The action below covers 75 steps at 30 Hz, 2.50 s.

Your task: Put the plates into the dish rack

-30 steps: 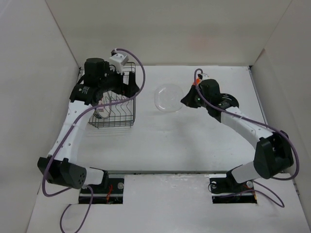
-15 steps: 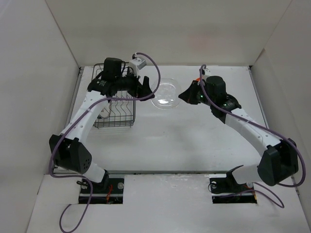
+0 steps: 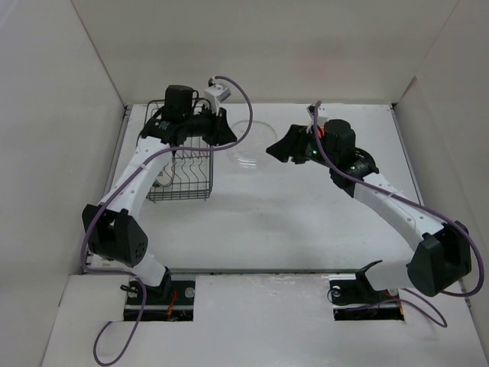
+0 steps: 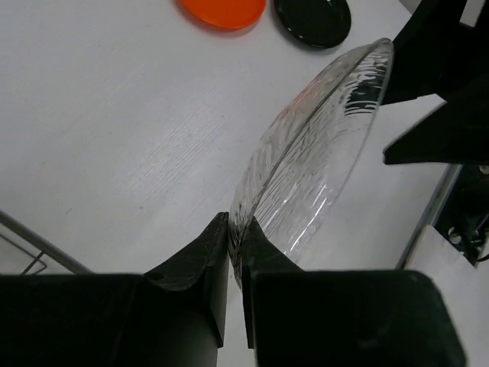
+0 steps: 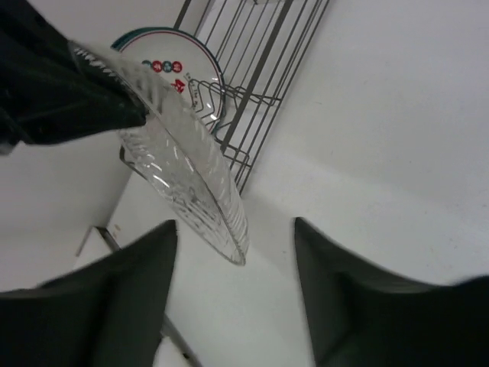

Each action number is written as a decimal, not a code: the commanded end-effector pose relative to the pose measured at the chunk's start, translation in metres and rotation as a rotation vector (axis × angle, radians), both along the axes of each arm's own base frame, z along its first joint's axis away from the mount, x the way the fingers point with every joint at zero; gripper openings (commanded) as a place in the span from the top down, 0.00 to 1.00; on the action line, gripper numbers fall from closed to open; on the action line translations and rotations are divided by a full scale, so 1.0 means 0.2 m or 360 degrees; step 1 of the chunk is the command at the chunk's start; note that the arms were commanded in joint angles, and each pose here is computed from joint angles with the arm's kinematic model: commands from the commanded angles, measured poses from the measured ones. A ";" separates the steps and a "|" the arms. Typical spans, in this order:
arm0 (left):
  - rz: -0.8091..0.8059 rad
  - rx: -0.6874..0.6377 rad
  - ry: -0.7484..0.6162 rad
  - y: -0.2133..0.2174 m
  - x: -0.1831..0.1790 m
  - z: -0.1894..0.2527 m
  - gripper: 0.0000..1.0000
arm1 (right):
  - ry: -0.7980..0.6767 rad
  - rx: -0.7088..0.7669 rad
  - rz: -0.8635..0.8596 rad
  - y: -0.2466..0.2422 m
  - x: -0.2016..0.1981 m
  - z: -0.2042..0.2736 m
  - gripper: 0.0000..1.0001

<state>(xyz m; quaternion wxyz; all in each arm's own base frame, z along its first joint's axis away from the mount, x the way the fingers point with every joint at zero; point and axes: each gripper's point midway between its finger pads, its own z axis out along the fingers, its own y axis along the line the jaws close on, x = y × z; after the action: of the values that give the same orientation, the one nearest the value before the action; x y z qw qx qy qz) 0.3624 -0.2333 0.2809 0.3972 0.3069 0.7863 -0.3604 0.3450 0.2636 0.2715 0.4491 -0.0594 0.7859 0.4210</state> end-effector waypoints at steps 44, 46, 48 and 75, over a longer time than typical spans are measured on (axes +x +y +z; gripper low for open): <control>0.1999 0.1108 -0.0143 1.13 0.06 -0.30 1.00 | 0.0102 -0.0380 -0.0277 -0.10 0.16 -0.24 0.01; 0.1982 0.1113 -0.0130 1.12 0.07 -0.32 1.00 | 0.0116 -0.0388 -0.0290 -0.12 0.16 -0.26 0.01; 0.1966 0.1118 -0.0116 1.11 0.07 -0.33 1.00 | 0.0116 -0.0388 -0.0290 -0.12 0.16 -0.26 0.01; 0.1729 0.1022 0.0013 1.01 0.08 -0.39 0.53 | 0.0170 -0.0422 -0.0495 -0.32 0.27 -0.36 0.01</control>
<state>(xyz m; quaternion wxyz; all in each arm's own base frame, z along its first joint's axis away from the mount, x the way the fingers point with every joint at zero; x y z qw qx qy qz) 0.3763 -0.0254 0.1760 0.3809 -0.0351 0.9070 0.1764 0.3814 0.2215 0.1963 0.4279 -0.0015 0.8638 0.2658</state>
